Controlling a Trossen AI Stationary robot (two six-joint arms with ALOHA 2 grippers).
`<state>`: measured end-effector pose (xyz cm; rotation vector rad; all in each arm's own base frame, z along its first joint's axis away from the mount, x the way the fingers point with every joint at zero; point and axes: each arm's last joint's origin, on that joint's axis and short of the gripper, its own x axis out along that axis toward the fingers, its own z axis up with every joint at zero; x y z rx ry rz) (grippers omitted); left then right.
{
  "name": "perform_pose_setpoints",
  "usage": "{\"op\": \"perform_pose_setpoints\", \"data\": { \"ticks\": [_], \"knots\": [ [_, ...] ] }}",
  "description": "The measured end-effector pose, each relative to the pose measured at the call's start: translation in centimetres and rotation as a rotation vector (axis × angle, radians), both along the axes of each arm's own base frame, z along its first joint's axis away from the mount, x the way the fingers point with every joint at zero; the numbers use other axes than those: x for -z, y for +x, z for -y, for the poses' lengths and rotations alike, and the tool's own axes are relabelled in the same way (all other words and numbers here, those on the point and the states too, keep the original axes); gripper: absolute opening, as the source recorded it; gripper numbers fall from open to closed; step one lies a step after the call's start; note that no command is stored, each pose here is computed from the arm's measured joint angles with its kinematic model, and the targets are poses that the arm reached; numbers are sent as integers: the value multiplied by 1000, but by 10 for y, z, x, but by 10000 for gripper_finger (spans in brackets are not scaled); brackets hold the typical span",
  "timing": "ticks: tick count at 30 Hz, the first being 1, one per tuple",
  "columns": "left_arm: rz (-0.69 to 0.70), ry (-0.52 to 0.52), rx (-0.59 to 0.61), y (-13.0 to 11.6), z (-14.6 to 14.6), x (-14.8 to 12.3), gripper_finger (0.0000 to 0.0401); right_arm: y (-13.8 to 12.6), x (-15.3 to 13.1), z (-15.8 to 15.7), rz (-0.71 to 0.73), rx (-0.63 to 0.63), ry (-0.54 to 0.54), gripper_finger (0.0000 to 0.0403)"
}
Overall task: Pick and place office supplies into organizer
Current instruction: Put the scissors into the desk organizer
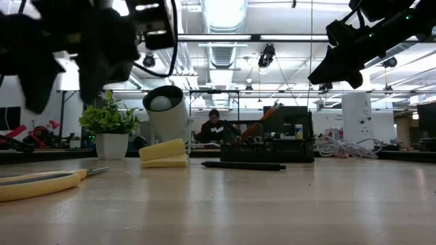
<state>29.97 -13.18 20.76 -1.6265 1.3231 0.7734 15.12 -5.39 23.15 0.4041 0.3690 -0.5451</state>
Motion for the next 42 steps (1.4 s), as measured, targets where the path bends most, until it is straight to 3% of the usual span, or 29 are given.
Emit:
{"op": "perform_pose_setpoints", "data": {
  "ticks": [12,27,42],
  "knots": [
    [-101,65,55,3,13,36,166,0,0,0,-32,-33,-59,57],
    [-121,100,73,-1,17,38,166,0,0,0,-33,-37,-61,57],
    [-169,120,87,1,23,59,166,0,0,0,-33,-37,-61,57]
  ]
}}
